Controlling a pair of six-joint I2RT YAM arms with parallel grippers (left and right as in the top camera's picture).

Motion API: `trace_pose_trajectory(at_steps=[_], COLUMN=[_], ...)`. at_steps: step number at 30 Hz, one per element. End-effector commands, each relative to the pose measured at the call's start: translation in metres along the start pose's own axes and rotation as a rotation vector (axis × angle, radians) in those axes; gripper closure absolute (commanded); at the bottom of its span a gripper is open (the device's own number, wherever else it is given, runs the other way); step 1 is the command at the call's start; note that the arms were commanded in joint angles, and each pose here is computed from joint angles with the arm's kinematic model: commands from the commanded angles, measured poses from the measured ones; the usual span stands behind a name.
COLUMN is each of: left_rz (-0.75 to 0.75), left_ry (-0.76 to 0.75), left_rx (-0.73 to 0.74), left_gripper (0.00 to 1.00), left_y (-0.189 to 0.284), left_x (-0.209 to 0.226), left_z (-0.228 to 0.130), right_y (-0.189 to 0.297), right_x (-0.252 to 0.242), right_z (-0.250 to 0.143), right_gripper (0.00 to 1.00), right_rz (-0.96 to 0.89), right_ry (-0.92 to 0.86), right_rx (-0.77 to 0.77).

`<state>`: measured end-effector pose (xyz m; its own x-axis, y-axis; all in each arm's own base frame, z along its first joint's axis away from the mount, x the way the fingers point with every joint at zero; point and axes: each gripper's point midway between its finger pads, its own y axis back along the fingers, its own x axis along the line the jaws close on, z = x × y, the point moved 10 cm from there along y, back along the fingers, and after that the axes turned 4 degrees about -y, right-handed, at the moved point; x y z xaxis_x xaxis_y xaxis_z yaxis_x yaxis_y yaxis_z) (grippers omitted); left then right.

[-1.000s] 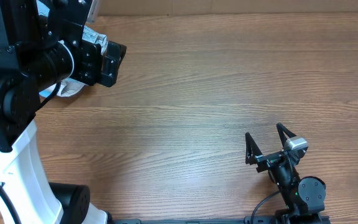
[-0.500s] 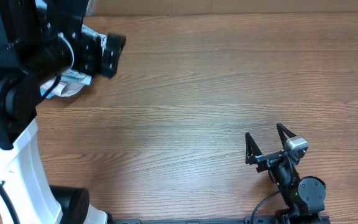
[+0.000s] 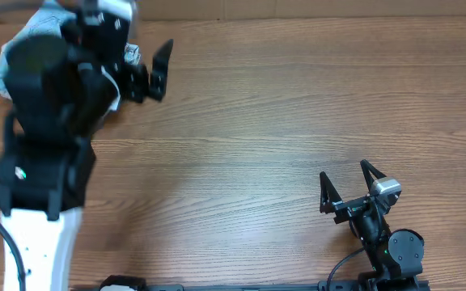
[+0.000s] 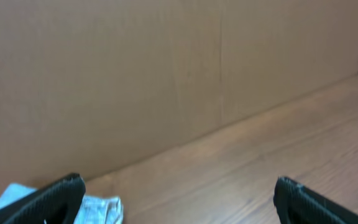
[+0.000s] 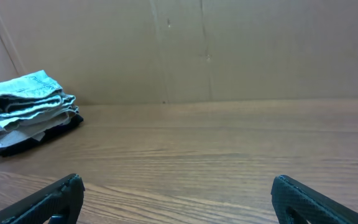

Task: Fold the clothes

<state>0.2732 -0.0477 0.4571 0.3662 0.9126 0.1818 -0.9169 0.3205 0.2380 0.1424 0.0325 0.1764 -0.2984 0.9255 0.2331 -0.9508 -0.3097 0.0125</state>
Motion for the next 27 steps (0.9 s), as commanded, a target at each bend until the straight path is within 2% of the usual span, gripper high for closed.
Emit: trace_pose_trajectory(at_steps=[1,6,11,20,27], left_rz=[0.023,0.125,0.160,0.224,0.251], left_ry=[-0.068,-0.096,-0.100,-0.018,0.001], left_rx=[-0.023,-0.061,-0.117,-0.253,-0.310], left_gripper=[0.00,0.00,0.00,0.00,0.00], left_y=[0.013,0.031,0.052,0.073,0.076], left_x=[-0.010,-0.018,-0.032,-0.055,-0.064], left_z=[-0.028,-0.073,-0.118,-0.206,-0.251], right_y=[0.000,0.000,0.000,0.000,0.000], right_x=[-0.002,-0.002,-0.002,-0.002,-0.002], right_z=[-0.002,-0.002,-0.002,-0.002,-0.002], right_gripper=[0.00,0.00,0.00,0.00,0.00], right_rz=[-0.010,-0.010,-0.010,-0.010,-0.010], right_ry=[-0.004,-0.004,-0.004,-0.004,-0.004], right_rx=[-0.006,-0.006,-0.006,-0.006,-0.006])
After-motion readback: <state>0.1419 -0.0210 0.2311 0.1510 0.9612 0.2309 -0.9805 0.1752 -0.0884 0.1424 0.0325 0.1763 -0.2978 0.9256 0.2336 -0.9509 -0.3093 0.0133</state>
